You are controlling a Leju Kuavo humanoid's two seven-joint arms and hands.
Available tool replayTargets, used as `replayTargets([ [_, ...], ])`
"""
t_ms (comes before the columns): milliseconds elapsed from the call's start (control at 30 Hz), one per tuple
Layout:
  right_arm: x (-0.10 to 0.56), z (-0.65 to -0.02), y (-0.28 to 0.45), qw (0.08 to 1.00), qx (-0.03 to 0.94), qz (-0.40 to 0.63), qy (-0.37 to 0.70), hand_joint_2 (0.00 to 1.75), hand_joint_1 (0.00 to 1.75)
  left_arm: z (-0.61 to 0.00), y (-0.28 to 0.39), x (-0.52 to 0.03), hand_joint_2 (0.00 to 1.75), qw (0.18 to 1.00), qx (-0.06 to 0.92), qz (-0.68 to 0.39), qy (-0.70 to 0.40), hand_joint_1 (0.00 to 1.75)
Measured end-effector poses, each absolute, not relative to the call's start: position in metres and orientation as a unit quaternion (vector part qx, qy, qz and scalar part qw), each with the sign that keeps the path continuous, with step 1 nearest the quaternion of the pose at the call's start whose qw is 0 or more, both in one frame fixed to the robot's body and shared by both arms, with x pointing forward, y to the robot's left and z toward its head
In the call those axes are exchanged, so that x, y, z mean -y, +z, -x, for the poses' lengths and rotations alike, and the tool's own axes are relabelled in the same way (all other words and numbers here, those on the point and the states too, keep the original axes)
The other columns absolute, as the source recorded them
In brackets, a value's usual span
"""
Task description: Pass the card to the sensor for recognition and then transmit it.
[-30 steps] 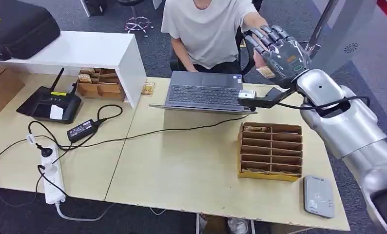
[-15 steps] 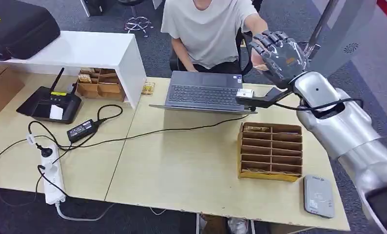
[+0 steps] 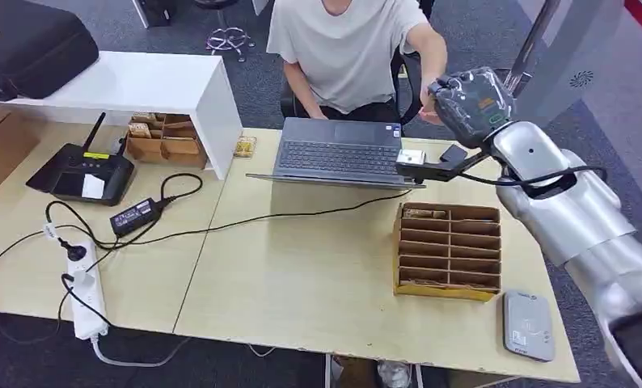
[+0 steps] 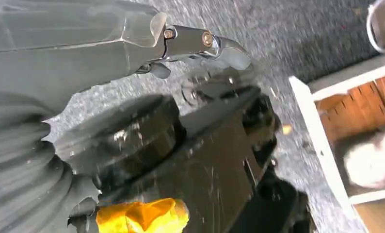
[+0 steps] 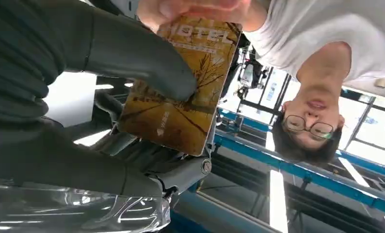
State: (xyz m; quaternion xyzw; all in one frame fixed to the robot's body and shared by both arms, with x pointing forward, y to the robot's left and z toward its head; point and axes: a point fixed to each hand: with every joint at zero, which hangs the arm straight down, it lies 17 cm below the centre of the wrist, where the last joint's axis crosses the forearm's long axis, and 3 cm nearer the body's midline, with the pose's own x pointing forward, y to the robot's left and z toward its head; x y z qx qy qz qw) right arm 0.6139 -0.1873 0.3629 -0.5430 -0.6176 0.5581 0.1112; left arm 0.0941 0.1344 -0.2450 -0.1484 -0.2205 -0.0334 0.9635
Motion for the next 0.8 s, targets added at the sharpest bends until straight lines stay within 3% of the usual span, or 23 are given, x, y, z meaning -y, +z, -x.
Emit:
replayTargets([
  [567,0.209,-0.601,0.352,0.126,0.643,0.545,0.523,1.75,1.75,-0.091,-0.245,-0.136,1.75,0.964,0.22,0.147,-0.016,0.0],
  [800,0.275,-0.54,0.289,0.152,0.667,0.553,0.476,1.75,1.75,-0.087,-0.248,-0.138,1.75,0.968,0.215,0.132,0.004,0.0],
])
